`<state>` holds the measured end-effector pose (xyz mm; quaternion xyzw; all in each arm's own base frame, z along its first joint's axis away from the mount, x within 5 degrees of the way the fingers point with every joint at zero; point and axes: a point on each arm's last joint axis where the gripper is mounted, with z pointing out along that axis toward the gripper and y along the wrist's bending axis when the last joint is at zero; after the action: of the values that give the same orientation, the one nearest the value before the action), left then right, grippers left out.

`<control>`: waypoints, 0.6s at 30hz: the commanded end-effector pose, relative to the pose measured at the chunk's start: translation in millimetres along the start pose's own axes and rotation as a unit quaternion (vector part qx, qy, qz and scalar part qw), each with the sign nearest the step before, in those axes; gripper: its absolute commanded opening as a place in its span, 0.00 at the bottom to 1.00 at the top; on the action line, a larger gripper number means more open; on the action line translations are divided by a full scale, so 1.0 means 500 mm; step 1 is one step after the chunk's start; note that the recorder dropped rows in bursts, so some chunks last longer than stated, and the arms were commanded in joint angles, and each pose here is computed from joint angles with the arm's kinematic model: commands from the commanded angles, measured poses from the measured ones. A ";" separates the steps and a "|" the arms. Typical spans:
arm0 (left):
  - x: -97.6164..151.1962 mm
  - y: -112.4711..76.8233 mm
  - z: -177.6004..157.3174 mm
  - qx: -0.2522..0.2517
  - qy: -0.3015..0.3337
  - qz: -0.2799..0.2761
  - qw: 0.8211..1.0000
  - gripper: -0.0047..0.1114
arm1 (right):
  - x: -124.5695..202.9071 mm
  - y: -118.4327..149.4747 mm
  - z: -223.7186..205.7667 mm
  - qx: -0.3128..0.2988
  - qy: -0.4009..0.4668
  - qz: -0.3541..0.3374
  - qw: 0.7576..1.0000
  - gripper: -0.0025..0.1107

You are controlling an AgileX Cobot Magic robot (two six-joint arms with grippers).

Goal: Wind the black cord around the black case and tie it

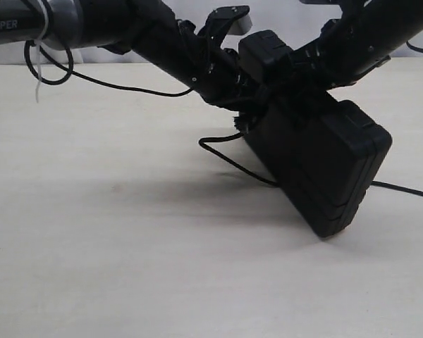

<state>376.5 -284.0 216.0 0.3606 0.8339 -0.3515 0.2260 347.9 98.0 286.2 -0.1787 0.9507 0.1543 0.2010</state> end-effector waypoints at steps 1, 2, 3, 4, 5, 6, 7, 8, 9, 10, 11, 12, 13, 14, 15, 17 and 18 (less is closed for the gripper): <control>-0.040 -0.034 -0.041 -0.002 -0.056 0.020 0.998 0.04 | 0.021 -0.005 0.021 -0.005 0.049 -0.002 0.999 0.06; -0.042 -0.037 -0.046 -0.002 -0.059 0.027 0.998 0.04 | 0.021 -0.005 0.021 -0.005 0.049 -0.002 0.999 0.06; -0.044 -0.041 -0.050 -0.002 -0.059 0.040 0.997 0.04 | 0.021 -0.005 0.021 -0.005 0.049 -0.002 0.999 0.06; -0.043 -0.044 -0.049 0.002 -0.055 0.041 0.998 0.04 | 0.021 -0.005 0.021 -0.005 0.049 -0.002 0.999 0.06; -0.042 -0.046 -0.048 0.004 -0.054 0.042 0.998 0.04 | 0.021 -0.005 0.021 -0.006 0.048 -0.001 0.999 0.06; -0.041 -0.047 -0.047 0.004 -0.051 0.045 0.998 0.04 | 0.021 -0.005 0.021 -0.006 0.048 -0.001 0.999 0.06; -0.038 -0.048 -0.044 -0.002 -0.042 0.056 0.998 0.04 | 0.021 -0.004 0.021 -0.007 0.049 -0.001 0.999 0.06; -0.036 -0.048 -0.043 -0.006 -0.037 0.063 0.997 0.04 | 0.021 -0.004 0.021 -0.007 0.049 -0.001 0.999 0.06; -0.033 -0.048 -0.041 -0.016 -0.026 0.079 0.996 0.04 | 0.021 -0.004 0.021 -0.007 0.049 -0.001 0.999 0.06; -0.028 -0.045 -0.037 -0.038 -0.010 0.099 0.994 0.04 | 0.021 -0.004 0.021 -0.007 0.049 -0.001 0.999 0.06; -0.026 -0.043 -0.035 -0.052 -0.002 0.106 0.993 0.04 | 0.021 -0.004 0.021 -0.007 0.049 -0.001 0.999 0.06; -0.024 -0.037 -0.035 -0.072 0.005 0.106 0.992 0.04 | 0.021 -0.004 0.021 -0.007 0.049 -0.001 0.999 0.06; -0.024 -0.033 -0.036 -0.082 0.006 0.104 0.991 0.04 | 0.021 -0.004 0.021 -0.007 0.049 -0.001 0.999 0.06; -0.027 -0.032 -0.036 -0.086 -0.002 0.097 0.992 0.04 | 0.021 -0.004 0.021 -0.007 0.049 -0.001 0.999 0.06; -0.030 -0.033 -0.036 -0.085 -0.011 0.090 0.992 0.04 | 0.021 -0.004 0.021 -0.008 0.049 0.000 0.999 0.06; -0.042 -0.038 -0.036 -0.075 -0.046 0.064 0.994 0.04 | 0.021 -0.004 0.021 -0.008 0.051 0.000 0.999 0.06; -0.047 -0.043 -0.033 -0.078 -0.059 0.063 0.993 0.04 | 0.022 -0.004 0.021 -0.009 0.052 0.000 0.999 0.06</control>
<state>371.7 -286.6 237.9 0.4001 0.8250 -0.2778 0.2867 347.5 98.6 285.7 -0.1787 0.9508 0.1579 0.1976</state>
